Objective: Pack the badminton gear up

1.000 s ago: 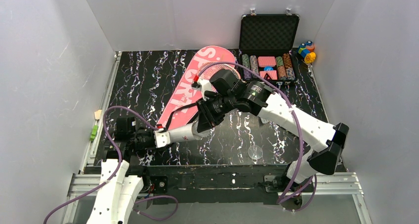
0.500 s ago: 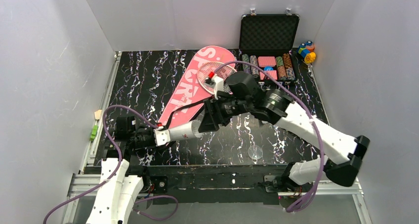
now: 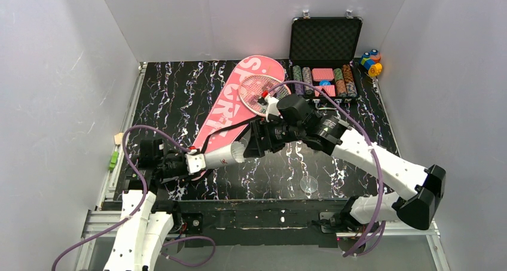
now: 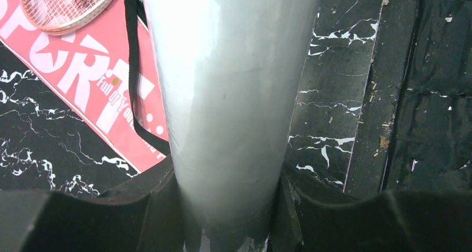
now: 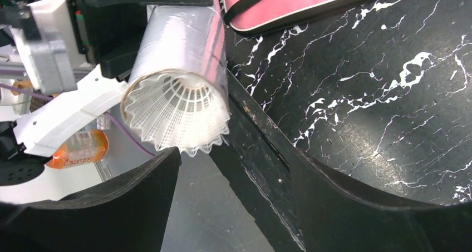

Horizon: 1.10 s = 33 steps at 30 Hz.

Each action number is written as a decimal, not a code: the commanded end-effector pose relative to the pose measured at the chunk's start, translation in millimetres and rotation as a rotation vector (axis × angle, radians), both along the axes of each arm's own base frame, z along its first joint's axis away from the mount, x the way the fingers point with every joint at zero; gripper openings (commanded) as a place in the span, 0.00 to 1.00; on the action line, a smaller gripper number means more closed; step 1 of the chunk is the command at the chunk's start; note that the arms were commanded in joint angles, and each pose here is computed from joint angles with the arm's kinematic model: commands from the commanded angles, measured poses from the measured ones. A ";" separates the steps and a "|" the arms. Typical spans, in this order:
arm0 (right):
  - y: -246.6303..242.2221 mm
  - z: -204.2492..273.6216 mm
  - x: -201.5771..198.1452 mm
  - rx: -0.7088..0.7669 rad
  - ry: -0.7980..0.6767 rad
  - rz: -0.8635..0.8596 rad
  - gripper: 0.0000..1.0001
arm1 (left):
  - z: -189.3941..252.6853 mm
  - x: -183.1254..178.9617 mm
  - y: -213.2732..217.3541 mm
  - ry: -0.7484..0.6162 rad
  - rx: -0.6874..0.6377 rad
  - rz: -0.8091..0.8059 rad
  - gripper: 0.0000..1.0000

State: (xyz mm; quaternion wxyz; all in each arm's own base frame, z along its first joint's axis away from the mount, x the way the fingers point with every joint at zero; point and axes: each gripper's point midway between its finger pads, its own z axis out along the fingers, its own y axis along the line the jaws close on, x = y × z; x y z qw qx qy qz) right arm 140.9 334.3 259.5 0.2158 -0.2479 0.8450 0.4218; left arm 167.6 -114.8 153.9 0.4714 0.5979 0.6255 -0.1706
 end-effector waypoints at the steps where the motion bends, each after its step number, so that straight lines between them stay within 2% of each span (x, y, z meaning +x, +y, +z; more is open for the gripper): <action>1: 18.2 16.5 17.7 0.086 -0.039 -0.052 0.80 | 12.1 -9.5 -9.7 0.047 -0.073 -0.015 0.14; 9: 31.4 -8.8 28.9 0.058 0.007 -0.089 0.79 | 16.2 -10.1 -11.2 0.044 -0.084 -0.020 0.14; 16: 21.0 -39.3 32.4 0.001 -0.014 -0.144 0.75 | 25.4 -12.3 -15.2 0.040 -0.115 -0.029 0.17; 27: 56.9 -43.4 30.2 0.038 -0.005 -0.121 0.75 | 32.5 -12.8 -18.1 0.047 -0.140 -0.032 0.17; 33: 53.6 -30.5 35.2 0.069 -0.018 -0.142 0.80 | 29.9 -13.7 -17.4 0.052 -0.133 -0.030 0.17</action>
